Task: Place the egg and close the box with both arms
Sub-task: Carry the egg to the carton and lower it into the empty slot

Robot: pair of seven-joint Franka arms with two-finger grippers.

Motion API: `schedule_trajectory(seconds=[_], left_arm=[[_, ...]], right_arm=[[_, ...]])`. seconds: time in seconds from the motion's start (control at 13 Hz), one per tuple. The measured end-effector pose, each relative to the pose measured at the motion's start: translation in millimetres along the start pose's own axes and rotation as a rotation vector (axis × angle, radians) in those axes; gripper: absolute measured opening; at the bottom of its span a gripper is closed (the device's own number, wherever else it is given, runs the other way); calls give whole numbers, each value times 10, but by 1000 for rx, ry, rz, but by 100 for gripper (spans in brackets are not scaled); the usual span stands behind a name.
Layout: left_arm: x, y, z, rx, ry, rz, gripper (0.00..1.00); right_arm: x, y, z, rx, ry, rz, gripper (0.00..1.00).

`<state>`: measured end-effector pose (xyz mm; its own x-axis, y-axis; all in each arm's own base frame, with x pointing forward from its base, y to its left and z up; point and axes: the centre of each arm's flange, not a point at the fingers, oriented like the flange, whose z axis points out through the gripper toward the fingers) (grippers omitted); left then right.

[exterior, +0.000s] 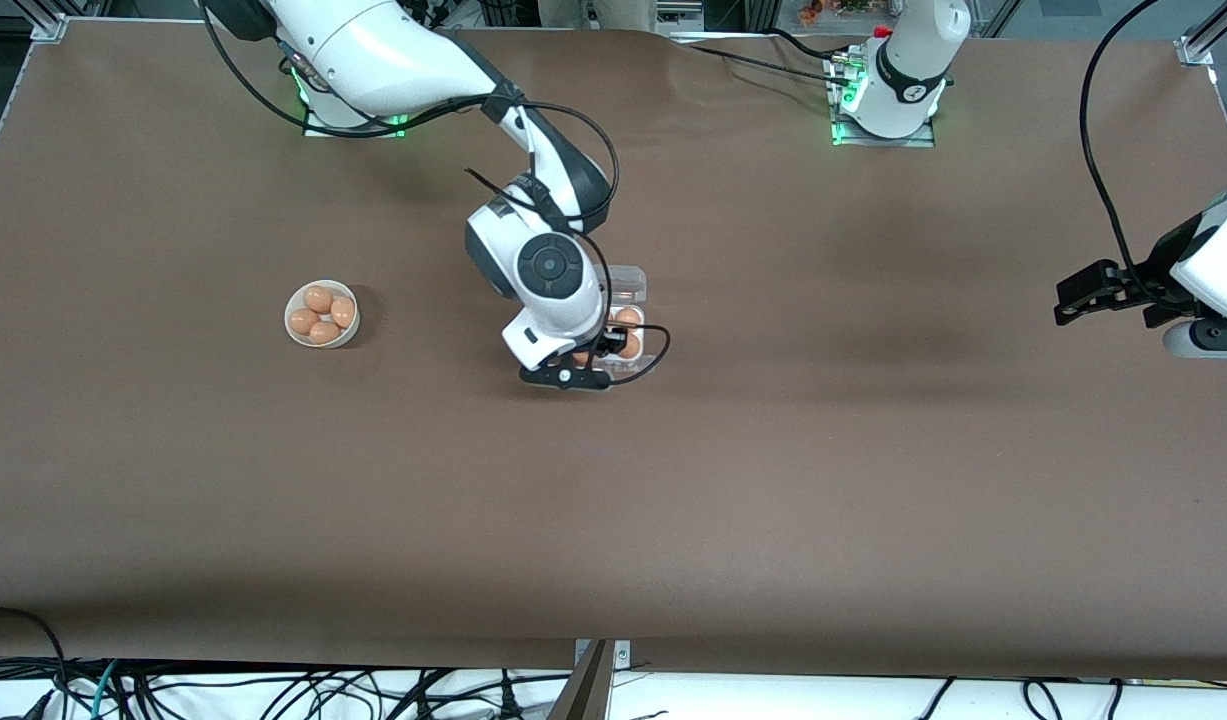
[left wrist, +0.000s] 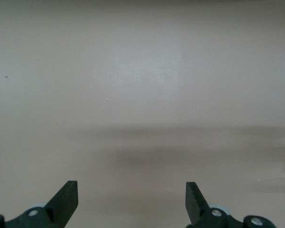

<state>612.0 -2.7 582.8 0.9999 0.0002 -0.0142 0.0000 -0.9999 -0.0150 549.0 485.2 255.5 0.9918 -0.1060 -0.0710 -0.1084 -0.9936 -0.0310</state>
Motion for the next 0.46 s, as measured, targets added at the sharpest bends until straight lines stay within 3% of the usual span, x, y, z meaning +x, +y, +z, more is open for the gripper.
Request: schedule_trajectory(seconds=[0.46], left_arm=[[15,56,42,0,-8,9,100]], right_arm=[[-52,-44,18,-9,4,12,49]])
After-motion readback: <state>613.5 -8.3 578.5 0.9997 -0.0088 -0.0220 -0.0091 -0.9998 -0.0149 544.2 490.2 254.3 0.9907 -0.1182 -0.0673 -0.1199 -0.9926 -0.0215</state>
